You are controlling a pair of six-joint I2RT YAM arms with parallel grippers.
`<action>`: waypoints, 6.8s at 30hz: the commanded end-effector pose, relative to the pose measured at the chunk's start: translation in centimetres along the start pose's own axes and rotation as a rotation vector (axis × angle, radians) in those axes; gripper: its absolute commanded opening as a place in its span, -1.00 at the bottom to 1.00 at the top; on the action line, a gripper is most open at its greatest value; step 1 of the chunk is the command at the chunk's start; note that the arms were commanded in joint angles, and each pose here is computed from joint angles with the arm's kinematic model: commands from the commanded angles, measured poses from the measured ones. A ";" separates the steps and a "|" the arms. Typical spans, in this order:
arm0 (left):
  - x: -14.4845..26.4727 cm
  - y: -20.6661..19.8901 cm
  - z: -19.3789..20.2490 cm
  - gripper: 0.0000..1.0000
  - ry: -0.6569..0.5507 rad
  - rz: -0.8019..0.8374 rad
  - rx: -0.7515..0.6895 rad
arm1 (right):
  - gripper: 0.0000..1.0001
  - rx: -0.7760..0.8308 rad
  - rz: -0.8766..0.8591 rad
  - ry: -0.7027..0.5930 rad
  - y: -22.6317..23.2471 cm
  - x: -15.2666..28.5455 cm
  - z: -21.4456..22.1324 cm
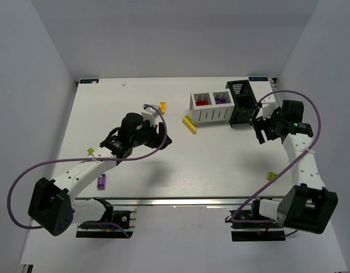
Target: Sort the legos into containers by color
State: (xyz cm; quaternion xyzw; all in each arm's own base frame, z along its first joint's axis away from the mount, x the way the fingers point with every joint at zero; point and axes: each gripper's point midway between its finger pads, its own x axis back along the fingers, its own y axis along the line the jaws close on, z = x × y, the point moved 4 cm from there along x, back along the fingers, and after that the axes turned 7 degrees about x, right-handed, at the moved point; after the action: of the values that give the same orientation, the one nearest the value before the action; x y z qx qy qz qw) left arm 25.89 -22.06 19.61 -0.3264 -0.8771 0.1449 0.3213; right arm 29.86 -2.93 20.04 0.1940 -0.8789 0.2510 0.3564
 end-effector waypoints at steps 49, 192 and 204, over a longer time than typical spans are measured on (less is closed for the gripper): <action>-0.4 1.0 3.6 0.51 0.090 0.025 0.009 | -0.94 0.337 -0.400 0.472 3.9 -1.7 15.4; -13.6 1.7 -0.9 -1.00 -0.284 -0.650 0.270 | 0.38 -0.273 -0.456 -0.827 4.4 8.4 -7.6; 0.4 -7.1 -0.2 -1.00 -0.130 0.101 -0.122 | 0.44 -0.074 -0.849 -0.790 11.7 7.8 -8.6</action>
State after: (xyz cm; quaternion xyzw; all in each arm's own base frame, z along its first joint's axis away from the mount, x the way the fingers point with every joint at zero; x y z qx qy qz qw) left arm 25.17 -26.60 23.60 -0.2634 -0.9184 0.1860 0.2291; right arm 24.33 8.30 27.33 0.5405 -0.8354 -0.0554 0.0828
